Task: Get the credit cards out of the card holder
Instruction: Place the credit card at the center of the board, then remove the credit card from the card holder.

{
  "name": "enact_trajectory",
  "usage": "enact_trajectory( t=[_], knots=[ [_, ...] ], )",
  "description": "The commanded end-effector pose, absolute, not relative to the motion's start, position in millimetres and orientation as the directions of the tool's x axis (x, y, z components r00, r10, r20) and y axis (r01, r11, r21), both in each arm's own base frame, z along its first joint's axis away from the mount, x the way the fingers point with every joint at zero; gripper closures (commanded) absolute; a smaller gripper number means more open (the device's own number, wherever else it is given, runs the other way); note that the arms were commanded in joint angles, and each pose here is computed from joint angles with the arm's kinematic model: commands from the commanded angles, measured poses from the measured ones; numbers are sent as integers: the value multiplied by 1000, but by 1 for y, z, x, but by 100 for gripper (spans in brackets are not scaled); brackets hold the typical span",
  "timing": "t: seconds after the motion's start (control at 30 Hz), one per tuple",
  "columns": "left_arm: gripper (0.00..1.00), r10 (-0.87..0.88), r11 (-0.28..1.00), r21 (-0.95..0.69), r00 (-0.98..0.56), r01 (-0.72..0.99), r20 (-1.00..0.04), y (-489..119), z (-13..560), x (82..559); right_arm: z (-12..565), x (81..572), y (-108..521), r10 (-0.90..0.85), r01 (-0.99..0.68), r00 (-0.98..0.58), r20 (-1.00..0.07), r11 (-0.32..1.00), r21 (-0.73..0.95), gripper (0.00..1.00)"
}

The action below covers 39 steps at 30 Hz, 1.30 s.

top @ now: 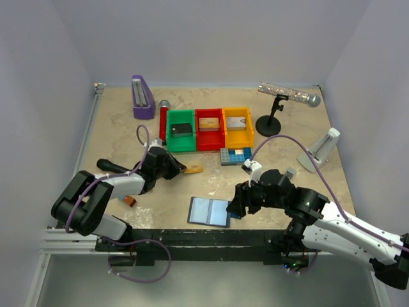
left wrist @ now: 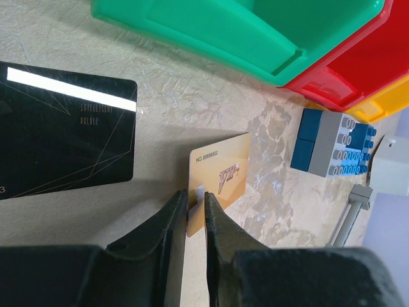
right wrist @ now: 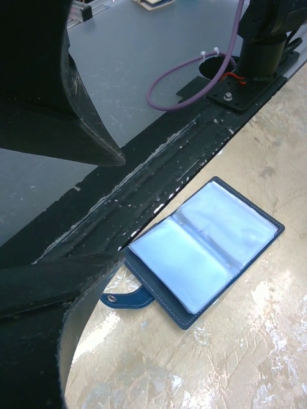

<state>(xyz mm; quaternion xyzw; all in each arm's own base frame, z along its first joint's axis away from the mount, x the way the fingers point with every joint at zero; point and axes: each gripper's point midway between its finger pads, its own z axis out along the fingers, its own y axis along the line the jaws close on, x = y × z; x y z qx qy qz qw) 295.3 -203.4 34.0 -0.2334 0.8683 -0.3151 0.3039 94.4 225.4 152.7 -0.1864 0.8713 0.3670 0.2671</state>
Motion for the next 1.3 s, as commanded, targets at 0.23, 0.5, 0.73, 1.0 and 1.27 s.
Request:
enact_trajectory(
  t=[0.23, 0.5, 0.73, 1.0, 1.27],
  knots=[
    [73, -600, 687, -707, -680, -167, -422, -201, 52, 306, 163, 99, 229, -112, -542, -763, -636, 646, 537, 40],
    [61, -607, 691, -707, -655, -153, -451, -194, 67, 310, 163, 99, 229, -112, -540, -766, -633, 645, 540, 40],
    [55, -606, 684, -721, -639, -112, -475, -192, 89, 308, 154, 97, 228, -131, -532, -778, -614, 657, 535, 39],
    [55, -508, 719, -694, -664, 23, -549, -211, 108, 254, 108, 99, 219, -130, -419, -849, -513, 757, 501, 37],
    [56, -440, 744, -668, -742, 15, -507, -220, 74, 172, 74, 96, 209, -50, -281, -903, -427, 820, 499, 26]
  ],
)
